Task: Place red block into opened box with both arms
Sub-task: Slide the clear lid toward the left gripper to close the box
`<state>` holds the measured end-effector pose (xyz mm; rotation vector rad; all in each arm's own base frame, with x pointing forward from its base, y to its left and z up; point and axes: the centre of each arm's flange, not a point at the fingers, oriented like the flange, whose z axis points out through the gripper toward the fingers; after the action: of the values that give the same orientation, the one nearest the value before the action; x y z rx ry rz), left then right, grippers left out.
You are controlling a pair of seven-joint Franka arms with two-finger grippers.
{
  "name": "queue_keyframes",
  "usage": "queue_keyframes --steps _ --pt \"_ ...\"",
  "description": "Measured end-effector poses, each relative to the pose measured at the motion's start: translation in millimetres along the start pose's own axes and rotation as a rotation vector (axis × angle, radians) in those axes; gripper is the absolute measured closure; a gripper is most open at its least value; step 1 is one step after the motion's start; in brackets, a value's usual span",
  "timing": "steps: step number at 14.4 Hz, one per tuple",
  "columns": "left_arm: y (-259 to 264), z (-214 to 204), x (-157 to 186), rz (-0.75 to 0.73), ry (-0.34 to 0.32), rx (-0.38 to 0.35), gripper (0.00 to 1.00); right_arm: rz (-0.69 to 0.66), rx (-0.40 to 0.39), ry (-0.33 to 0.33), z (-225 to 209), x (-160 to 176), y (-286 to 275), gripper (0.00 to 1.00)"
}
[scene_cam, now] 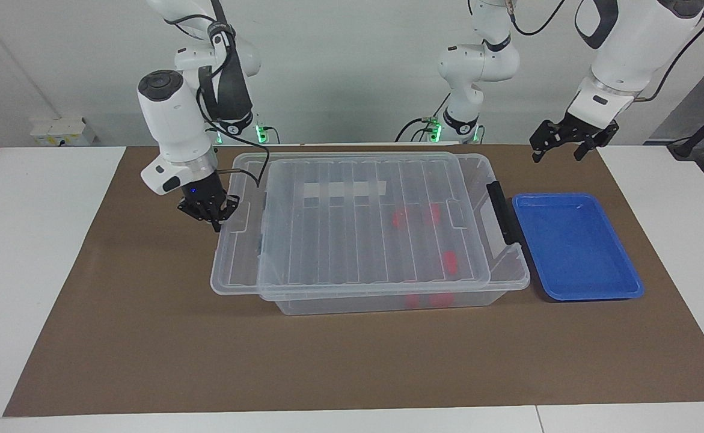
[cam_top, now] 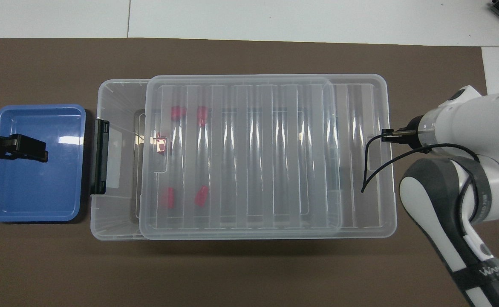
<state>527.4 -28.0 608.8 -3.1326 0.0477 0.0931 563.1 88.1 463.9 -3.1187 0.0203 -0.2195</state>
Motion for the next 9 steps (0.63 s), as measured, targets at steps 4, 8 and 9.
queue_keyframes --steps 4,8,9 --pt "-2.5 0.0 0.0 -0.005 0.0 -0.001 0.0 -0.003 0.005 0.0 -0.6 -3.1 -17.5 0.99" --pt "-3.3 0.0 0.1 -0.008 0.0 -0.001 0.0 -0.029 0.01 0.0 -0.9 -6.7 -34.3 0.99" --pt "-3.3 0.0 0.1 -0.009 0.0 -0.001 0.0 -0.033 0.011 0.001 -1.8 -7.3 -36.4 0.99"
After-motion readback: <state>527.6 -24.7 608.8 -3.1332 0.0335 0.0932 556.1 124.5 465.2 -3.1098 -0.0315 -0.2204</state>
